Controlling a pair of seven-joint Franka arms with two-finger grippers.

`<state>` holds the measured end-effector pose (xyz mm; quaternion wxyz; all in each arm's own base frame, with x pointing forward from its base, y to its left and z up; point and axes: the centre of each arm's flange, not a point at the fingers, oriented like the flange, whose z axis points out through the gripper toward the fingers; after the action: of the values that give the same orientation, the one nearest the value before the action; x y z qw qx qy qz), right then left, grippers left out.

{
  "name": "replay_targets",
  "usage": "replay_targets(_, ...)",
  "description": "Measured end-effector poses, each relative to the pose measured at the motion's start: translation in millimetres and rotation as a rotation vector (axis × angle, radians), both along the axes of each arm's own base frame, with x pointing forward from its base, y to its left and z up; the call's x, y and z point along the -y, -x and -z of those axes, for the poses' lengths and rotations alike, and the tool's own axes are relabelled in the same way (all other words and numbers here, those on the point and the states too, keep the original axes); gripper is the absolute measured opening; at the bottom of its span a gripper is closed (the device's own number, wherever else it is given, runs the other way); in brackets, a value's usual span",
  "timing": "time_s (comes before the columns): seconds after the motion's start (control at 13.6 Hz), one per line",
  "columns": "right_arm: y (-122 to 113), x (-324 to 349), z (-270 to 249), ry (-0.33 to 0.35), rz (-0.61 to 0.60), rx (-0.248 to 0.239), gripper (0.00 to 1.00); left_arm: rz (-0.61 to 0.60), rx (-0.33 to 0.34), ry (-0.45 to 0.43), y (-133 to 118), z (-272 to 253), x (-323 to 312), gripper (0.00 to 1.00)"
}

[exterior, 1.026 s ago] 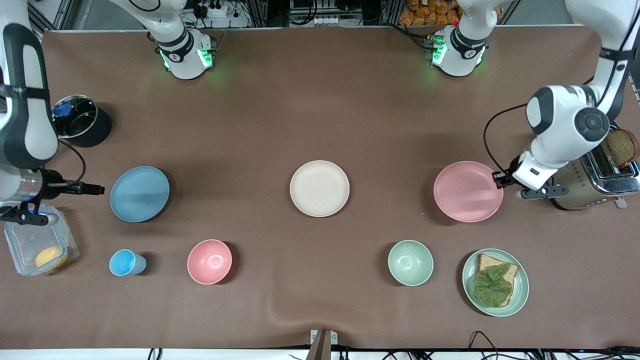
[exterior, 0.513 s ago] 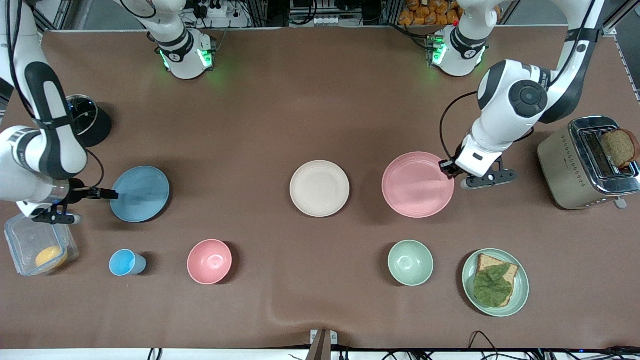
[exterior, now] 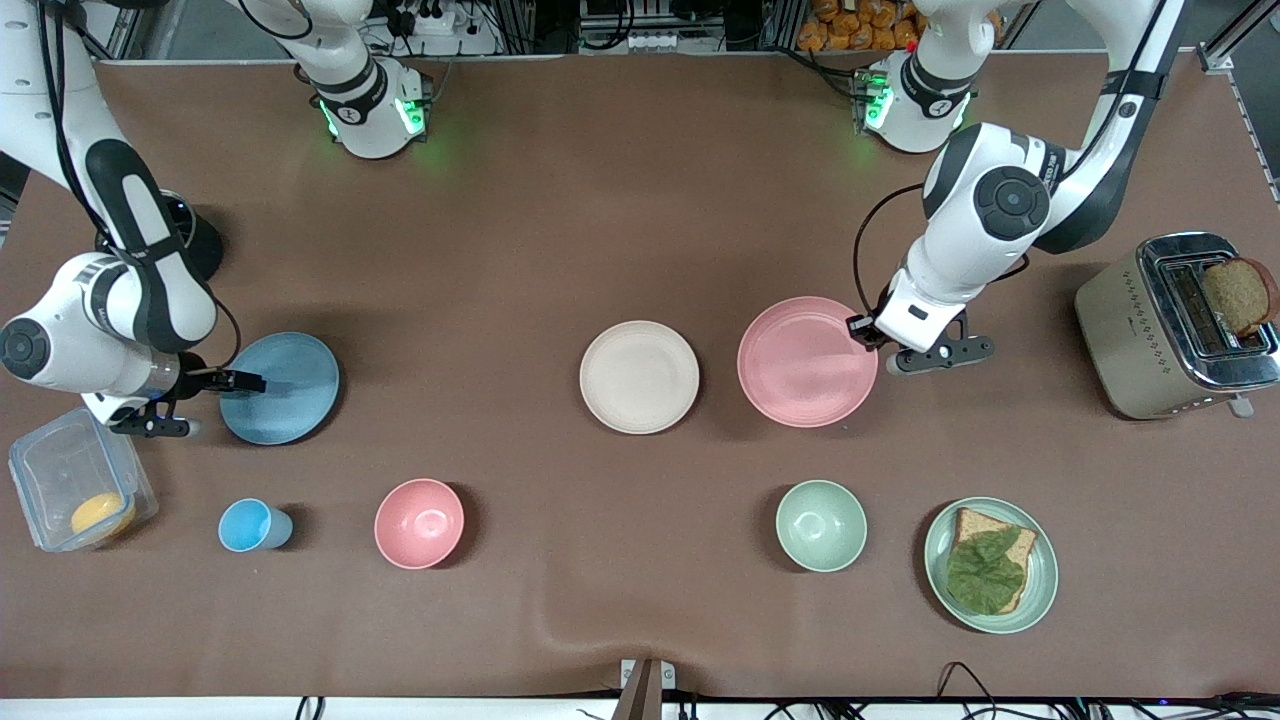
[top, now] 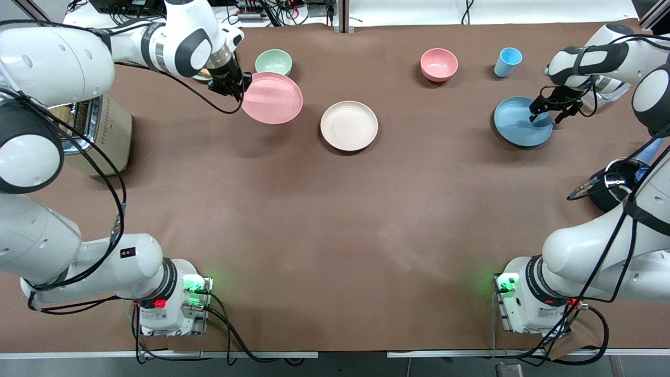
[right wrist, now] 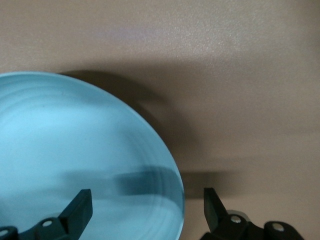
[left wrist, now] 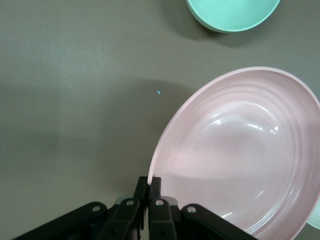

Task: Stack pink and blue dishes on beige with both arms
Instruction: 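Drag the pink plate toward the beige plate while the right gripper grips blue, then lift the pink plate onto the beige plate while the right gripper lifts blue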

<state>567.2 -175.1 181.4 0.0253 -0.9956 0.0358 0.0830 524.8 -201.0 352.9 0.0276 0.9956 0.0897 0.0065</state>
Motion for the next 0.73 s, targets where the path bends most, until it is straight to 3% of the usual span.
replay_targets(0.07, 0.0, 0.1, 2.7, 0.001, -0.001, 0.002, 0.93, -0.001, 0.000, 0.000, -0.6, -0.7, -0.5, 0.04)
replay_targets(0.51, -0.1, 1.6, 4.8, 0.002, -0.002, 0.003, 0.22, -0.001, -0.003, -0.002, -1.0, -1.9, -0.5, 0.04)
replay_targets(0.73, -0.9, 0.9, 1.4, 0.001, -0.009, 0.006, 0.16, 0.002, -0.007, -0.003, 0.1, -1.5, 1.1, 0.04)
